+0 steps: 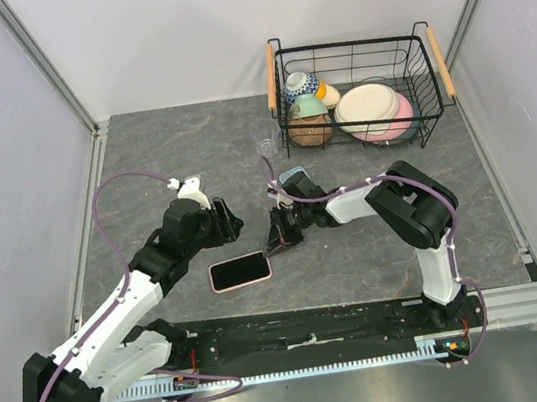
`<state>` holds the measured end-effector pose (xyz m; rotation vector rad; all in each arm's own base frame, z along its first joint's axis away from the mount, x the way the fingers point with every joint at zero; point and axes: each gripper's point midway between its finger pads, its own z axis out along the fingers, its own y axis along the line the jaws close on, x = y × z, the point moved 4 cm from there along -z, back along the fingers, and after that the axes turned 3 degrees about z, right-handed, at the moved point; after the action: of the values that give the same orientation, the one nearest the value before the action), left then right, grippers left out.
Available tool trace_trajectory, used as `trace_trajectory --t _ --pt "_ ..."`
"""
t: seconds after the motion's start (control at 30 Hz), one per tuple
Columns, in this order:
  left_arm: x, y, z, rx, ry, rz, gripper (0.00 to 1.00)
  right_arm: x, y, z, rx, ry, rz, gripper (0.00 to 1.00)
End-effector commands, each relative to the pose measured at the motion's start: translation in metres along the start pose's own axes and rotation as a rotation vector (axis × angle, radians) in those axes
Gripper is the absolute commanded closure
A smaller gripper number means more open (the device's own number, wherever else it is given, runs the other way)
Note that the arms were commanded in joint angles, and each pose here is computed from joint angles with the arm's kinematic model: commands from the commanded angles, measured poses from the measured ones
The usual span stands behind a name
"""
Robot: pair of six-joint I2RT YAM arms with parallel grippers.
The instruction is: Put the phone into the phone case
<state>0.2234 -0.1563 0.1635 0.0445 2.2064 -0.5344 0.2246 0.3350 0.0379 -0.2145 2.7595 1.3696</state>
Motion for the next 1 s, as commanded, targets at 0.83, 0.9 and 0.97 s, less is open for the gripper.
trace_trajectory --t 0.83,0.9,0.97 --pt "-0.011 -0.003 0.001 0.002 -0.032 0.023 0.34 -0.028 0.058 0.028 0.054 -0.094 -0.222 0.47" --pt "-0.010 -0.003 0.002 0.002 -0.028 0.023 0.34 -0.035 0.050 0.016 0.113 -0.109 -0.246 0.38" --pt "-0.008 -0.003 0.004 0.004 -0.020 0.024 0.34 -0.049 0.045 0.001 0.183 -0.170 -0.290 0.29"
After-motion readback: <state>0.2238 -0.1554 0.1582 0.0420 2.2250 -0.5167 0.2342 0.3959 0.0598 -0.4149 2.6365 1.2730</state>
